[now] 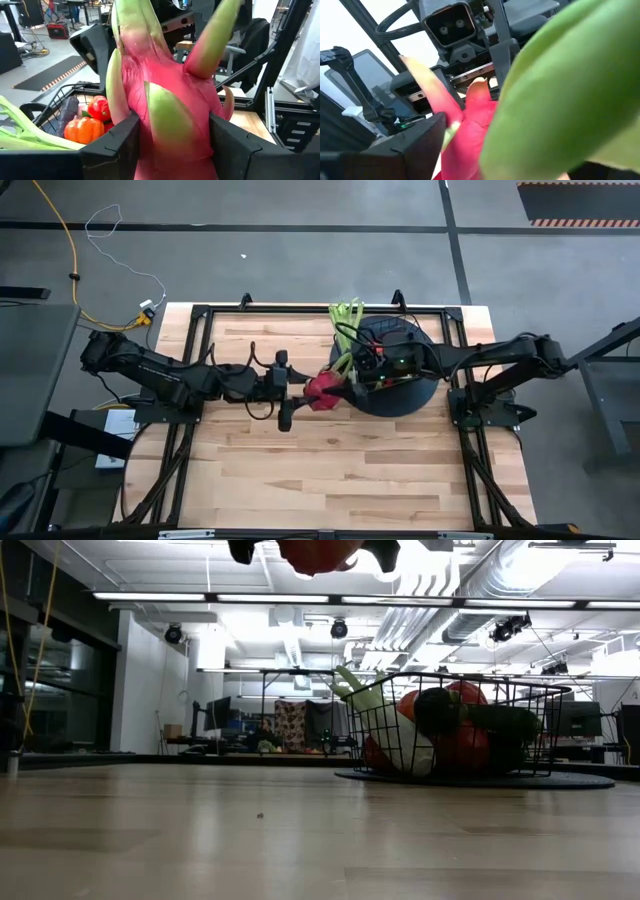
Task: Build produce basket
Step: Put the dragon fruit into the wire basket
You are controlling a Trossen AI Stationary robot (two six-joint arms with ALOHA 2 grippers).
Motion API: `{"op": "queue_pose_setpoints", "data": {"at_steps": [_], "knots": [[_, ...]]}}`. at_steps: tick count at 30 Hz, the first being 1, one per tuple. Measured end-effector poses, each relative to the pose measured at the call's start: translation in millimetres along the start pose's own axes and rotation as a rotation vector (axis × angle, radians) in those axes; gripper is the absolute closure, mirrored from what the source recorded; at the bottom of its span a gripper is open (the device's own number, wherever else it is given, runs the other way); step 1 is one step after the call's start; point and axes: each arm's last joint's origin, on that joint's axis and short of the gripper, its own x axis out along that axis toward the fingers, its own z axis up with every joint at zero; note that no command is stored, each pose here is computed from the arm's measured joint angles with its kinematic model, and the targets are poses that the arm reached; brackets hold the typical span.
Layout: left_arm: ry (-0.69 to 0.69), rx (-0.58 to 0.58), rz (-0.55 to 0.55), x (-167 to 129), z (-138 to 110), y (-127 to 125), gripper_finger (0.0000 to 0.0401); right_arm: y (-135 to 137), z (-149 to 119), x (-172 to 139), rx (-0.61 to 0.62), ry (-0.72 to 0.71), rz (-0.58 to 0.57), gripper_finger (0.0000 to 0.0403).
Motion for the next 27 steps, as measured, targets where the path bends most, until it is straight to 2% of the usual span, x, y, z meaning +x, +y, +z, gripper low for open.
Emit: {"op": "queue_pose_setpoints", "data": {"at_steps": [13,18,22,27], "knots": [[-0.027,0.014,-0.003,-4,6,1,0.0214,4,7,-15,-0.024,-0.007,-0.002,0.0219],[-0.035,0.065,0.015,-6,8,2,0.0214,4,7,-17,-0.029,-0.009,-0.011,0.0278],[-0.037,0.064,0.03,-7,8,3,0.0214,1,8,-17,-0.033,-0.012,-0.019,0.0307],[-0.037,0.038,0.04,-7,9,5,0.0195,-1,9,-18,-0.032,-0.012,-0.024,0.0313]]}}
